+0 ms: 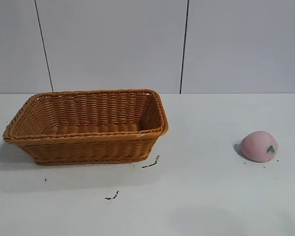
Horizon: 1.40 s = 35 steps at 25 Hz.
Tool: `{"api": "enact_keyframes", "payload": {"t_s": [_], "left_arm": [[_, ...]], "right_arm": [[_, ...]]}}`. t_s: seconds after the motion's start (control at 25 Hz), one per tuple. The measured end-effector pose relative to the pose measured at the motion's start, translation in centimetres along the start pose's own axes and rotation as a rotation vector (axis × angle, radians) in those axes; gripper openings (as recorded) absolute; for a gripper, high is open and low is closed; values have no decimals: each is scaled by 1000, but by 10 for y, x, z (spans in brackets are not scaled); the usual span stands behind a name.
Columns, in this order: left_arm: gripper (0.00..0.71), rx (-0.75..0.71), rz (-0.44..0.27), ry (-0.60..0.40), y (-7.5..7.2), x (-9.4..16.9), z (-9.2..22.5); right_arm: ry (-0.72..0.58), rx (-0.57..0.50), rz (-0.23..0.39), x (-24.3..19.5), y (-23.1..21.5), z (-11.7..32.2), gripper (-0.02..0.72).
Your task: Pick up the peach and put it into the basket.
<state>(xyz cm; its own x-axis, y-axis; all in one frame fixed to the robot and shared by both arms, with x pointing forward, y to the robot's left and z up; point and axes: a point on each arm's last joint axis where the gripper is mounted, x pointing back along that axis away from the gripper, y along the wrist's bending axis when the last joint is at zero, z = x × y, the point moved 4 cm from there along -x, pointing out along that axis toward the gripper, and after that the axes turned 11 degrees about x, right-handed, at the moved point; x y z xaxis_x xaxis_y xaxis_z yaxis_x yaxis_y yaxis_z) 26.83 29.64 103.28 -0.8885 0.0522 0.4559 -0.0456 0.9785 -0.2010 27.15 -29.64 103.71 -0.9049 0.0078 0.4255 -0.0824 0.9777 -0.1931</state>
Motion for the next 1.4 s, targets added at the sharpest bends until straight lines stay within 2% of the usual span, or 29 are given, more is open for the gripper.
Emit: {"api": "enact_keyframes", "payload": {"t_s": [0.44,0.68,1.08,1.4], "left_arm": [[693,0,0,0,0,0,0],[693,0,0,0,0,0,0],[693,0,0,0,0,0,0],[693,0,0,0,0,0,0]], "right_arm": [[2,-7,2,0,-1,-1,696],[78,-26,-14,-25,-12,-48,696],[487,-28,-105,-162,-30,-108,696],[729,42,-222,-283,-16,-101,696]]}}
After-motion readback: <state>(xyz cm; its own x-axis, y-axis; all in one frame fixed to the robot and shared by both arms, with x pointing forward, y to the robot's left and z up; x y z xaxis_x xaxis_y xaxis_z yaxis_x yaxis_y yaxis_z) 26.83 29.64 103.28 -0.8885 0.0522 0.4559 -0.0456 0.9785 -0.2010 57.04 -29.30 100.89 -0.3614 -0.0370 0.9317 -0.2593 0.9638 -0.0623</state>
